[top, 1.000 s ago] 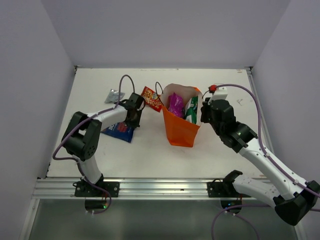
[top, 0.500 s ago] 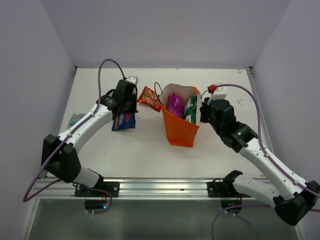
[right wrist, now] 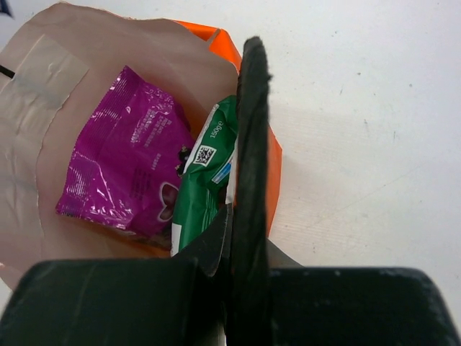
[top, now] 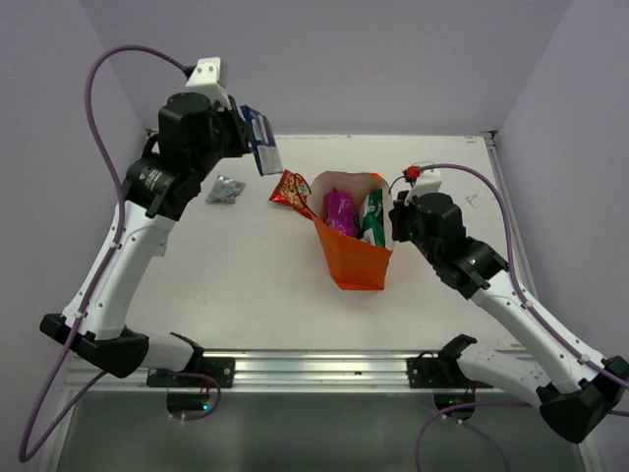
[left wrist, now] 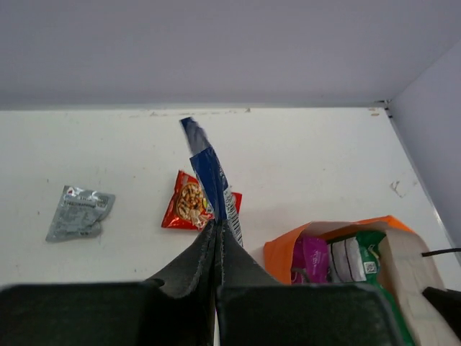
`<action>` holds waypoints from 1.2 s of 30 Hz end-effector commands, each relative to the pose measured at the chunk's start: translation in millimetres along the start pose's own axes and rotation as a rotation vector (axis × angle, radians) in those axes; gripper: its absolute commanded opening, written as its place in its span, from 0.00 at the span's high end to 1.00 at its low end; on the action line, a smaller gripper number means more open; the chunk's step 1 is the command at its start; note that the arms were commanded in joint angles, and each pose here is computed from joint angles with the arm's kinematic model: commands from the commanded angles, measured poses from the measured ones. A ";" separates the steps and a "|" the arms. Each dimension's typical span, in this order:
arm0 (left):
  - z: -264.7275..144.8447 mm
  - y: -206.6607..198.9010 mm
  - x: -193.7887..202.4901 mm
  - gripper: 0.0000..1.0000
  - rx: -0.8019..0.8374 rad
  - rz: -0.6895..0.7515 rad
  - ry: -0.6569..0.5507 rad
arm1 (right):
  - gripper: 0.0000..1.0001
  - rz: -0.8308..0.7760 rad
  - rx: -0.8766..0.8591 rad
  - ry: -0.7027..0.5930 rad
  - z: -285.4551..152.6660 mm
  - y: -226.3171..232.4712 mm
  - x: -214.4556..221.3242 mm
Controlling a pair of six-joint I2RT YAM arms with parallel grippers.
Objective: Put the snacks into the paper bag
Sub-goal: Place the snack in the paper bag.
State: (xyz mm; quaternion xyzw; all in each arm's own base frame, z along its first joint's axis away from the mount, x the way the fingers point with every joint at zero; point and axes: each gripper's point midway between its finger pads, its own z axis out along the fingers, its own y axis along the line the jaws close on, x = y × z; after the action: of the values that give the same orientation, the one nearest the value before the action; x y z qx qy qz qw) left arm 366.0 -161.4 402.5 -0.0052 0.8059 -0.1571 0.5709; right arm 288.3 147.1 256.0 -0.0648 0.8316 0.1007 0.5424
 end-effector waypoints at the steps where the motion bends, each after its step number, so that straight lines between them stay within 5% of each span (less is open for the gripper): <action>1: -30.9 -7.9 -58.2 1.00 0.027 -0.003 -0.144 | 1.00 -0.013 -0.024 -0.010 -5.0 4.5 -12.2; 10: -52.5 -61.2 -121.6 1.00 0.255 -0.018 -0.262 | 1.00 -0.010 -0.049 0.011 -1.3 10.9 -10.0; 16: -65.5 -120.0 -126.5 1.00 0.499 -0.047 -0.249 | 1.00 -0.007 -0.054 0.004 -0.9 12.6 -13.5; 25: -70.8 -180.8 -88.5 1.00 0.730 -0.080 -0.131 | 1.00 -0.002 -0.055 -0.008 -4.0 13.0 -20.4; 36: -54.1 -210.7 -9.5 1.00 0.744 -0.074 0.068 | 1.00 0.017 -0.092 0.016 -2.9 19.1 -8.7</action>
State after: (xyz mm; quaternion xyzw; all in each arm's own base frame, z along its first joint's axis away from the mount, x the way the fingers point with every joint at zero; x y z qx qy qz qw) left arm 293.1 -337.8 482.5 0.1770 0.7197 -0.4421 0.5051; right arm 287.5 159.7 259.1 -0.0800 0.8364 0.1236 0.5279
